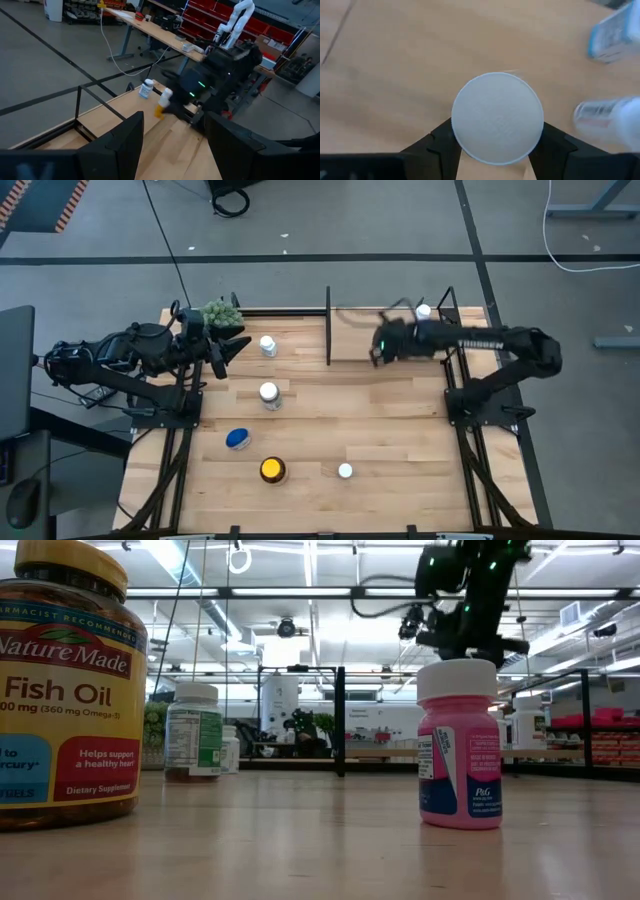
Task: Pick and place medicine bottles onto shelf by color
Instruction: Put the orange pill bottle on the shelf
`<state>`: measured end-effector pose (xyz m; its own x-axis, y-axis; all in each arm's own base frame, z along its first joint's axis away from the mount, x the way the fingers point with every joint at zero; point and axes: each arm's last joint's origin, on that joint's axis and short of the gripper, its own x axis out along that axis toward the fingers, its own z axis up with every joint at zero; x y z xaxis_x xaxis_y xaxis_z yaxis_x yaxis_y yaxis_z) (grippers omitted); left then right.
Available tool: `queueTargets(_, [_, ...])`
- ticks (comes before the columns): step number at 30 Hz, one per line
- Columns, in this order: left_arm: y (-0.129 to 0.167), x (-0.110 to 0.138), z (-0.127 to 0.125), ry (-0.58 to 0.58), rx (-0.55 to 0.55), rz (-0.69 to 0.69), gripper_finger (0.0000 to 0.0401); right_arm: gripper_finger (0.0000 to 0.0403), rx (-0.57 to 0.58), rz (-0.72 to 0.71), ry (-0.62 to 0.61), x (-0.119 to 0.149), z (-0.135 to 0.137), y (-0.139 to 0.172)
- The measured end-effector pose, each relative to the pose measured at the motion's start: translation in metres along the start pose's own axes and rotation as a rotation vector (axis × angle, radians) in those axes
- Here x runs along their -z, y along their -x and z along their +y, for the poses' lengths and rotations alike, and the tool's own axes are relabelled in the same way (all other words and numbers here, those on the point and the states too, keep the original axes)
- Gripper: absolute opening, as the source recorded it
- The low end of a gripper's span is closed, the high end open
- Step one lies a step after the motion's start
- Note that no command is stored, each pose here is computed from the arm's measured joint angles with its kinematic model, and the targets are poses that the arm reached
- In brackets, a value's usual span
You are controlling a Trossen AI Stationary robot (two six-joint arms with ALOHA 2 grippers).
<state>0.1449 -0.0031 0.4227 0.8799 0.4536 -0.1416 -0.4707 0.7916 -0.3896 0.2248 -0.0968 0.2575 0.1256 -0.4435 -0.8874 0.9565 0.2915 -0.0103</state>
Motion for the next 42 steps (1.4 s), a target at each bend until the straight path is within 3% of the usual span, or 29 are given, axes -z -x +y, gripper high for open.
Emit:
queueTargets(7, [0.000, 0.000, 0.000, -0.002, 0.000, 0.000, 0.0215, 0.0195, -0.025, -0.004, -0.117, -0.055, -0.040, -0.029])
queueTargets(11, [0.000, 0.000, 0.000, -0.002, 0.000, 0.000, 0.0213, 0.0195, 0.018, -0.022, -0.048, -0.078, -0.044, -0.033])
queueTargets(17, [0.000, 0.000, 0.000, 0.000, 0.000, 0.000, 0.0212, 0.0196, 0.065, 0.036, 0.047, -0.104, -0.030, -0.057])
queueTargets(25, [0.000, 0.000, 0.000, 0.005, 0.000, 0.000, 0.0212, 0.0196, 0.134, 0.130, -0.006, -0.104, -0.042, -0.083])
queueTargets(42, [0.000, 0.000, 0.000, 0.001, 0.000, -0.001, 0.0209, 0.0196, 0.109, 0.150, -0.121, -0.109, -0.054, -0.085])
